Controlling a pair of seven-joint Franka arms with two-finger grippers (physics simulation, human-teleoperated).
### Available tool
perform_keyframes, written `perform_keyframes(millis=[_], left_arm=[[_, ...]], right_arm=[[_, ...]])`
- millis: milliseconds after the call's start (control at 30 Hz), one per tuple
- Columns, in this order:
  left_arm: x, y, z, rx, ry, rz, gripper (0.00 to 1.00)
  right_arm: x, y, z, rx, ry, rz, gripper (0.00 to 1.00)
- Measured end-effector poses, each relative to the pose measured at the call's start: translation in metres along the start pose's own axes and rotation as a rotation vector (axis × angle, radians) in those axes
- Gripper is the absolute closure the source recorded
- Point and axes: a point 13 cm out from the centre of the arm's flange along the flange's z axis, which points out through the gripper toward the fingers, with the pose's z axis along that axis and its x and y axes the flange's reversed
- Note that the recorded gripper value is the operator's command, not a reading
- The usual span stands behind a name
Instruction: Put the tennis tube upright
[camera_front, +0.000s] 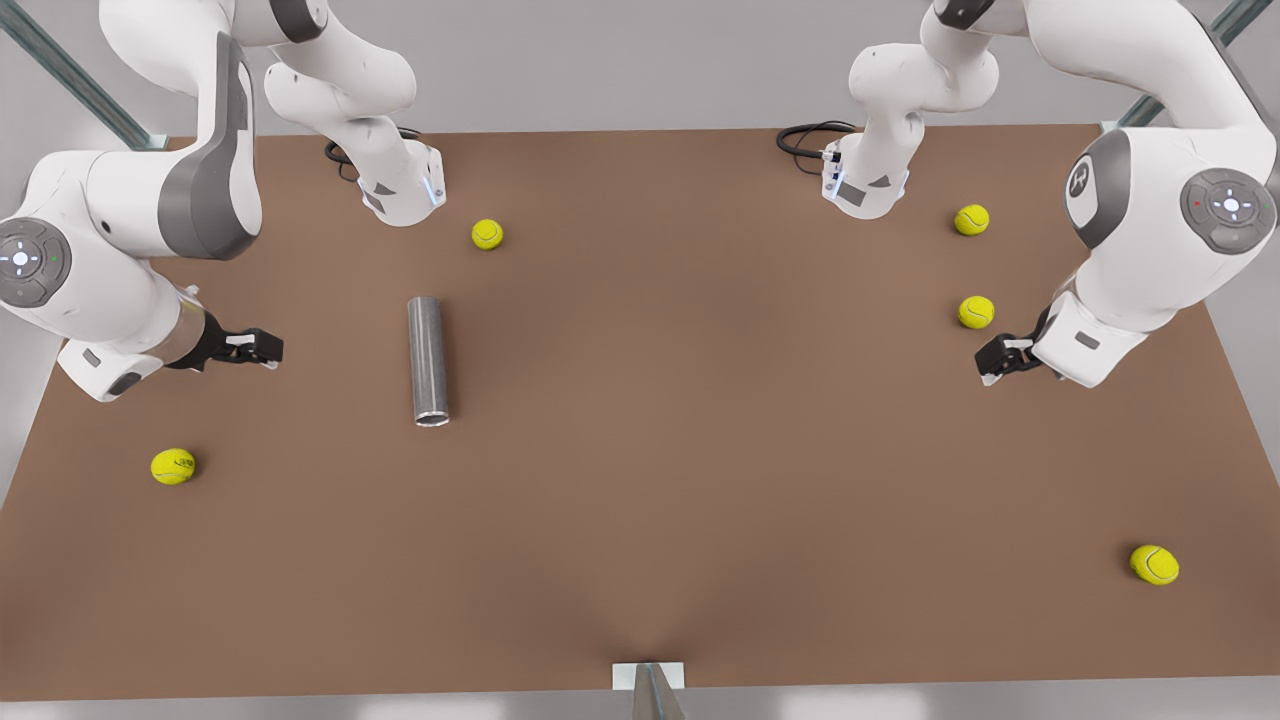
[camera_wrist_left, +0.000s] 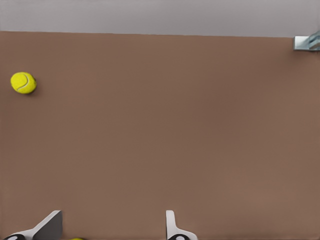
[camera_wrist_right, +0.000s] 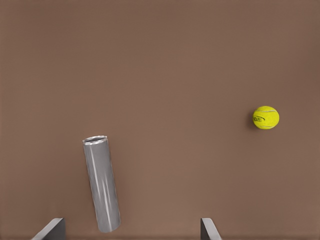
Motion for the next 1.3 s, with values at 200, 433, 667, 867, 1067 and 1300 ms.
perform_keyframes(millis=[200, 433, 667, 867, 1067, 1300], left_arm=[[0.000, 0.000, 0.001, -0.001, 0.002, 0.034, 0.00], [0.000, 0.000, 0.007, -0.002, 0.011, 0.062, 0.00], [-0.001, -0.001, 0.012, -0.002, 0.019, 0.080, 0.00], [-0.001, -0.001, 0.015, -0.003, 0.024, 0.090, 0.00], [-0.001, -0.001, 0.017, -0.003, 0.029, 0.097, 0.00], [-0.002, -0.001, 0.022, -0.004, 0.037, 0.103, 0.00]], right_arm=[[-0.005, 0.027, 0.030, 0.000, 0.070, -0.032, 0.00], [0.043, 0.122, 0.162, -0.001, 0.293, -0.127, 0.00], [0.088, 0.128, 0.270, -0.018, 0.221, -0.131, 0.00], [0.093, 0.130, 0.358, -0.037, 0.095, -0.128, 0.00], [0.065, 0.136, 0.361, -0.059, -0.056, -0.125, 0.00], [0.071, 0.140, 0.375, -0.070, -0.070, -0.095, 0.00]])
